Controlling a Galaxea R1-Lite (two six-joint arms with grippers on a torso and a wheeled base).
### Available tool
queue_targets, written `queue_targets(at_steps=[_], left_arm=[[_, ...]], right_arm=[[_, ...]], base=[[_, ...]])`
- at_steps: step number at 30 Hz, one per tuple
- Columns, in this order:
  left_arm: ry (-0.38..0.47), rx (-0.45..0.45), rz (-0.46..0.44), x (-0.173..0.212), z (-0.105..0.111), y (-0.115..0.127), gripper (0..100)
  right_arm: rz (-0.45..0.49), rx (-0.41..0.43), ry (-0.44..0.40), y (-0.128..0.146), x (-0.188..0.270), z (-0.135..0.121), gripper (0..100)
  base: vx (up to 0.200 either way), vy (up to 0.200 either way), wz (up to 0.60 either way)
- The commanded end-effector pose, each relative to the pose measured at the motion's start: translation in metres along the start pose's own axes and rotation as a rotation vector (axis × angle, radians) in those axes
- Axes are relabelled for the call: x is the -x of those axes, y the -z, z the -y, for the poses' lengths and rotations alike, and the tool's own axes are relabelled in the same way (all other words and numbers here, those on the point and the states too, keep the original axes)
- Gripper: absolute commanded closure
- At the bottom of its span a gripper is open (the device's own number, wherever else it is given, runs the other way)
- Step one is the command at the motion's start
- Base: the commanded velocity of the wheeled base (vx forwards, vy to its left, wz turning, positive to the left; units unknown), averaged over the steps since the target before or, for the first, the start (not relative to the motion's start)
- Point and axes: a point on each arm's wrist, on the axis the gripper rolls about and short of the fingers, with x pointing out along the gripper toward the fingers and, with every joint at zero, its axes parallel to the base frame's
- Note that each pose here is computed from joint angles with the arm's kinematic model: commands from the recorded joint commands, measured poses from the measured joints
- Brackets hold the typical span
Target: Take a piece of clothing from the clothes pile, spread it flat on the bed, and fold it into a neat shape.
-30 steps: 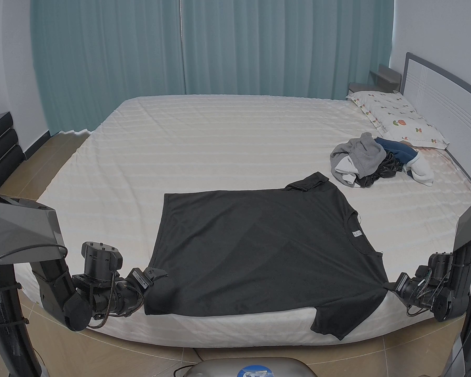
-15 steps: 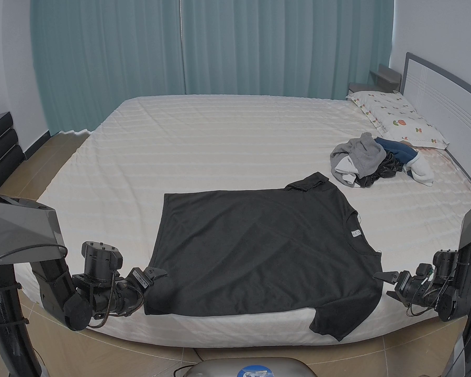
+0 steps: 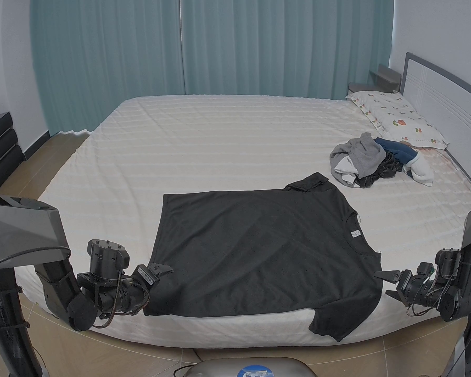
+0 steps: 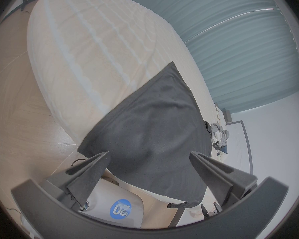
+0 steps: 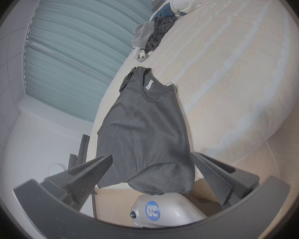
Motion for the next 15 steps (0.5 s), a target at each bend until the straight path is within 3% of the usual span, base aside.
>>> queue_targets(at_steps=[1, 5, 15], left_arm=[[0.009, -0.011, -0.01, -0.0001, 0.0032, 0.0042, 0], [0.01, -0.01, -0.008, 0.0001, 0.0031, 0.0042, 0], [-0.014, -0.009, 0.03, -0.0018, 0.0015, 0.0037, 0]], right_arm=[[0.004, 0.008, -0.007, -0.0003, -0.0001, -0.0017, 0], [-0.001, 0.006, -0.006, 0.0008, 0.0, -0.0016, 0], [-0.008, 0.01, -0.008, 0.0023, -0.0009, -0.0025, 0]], base=[[0.0, -0.2, 0.0], [0.0, -0.2, 0.0], [0.0, 0.0, 0.0]])
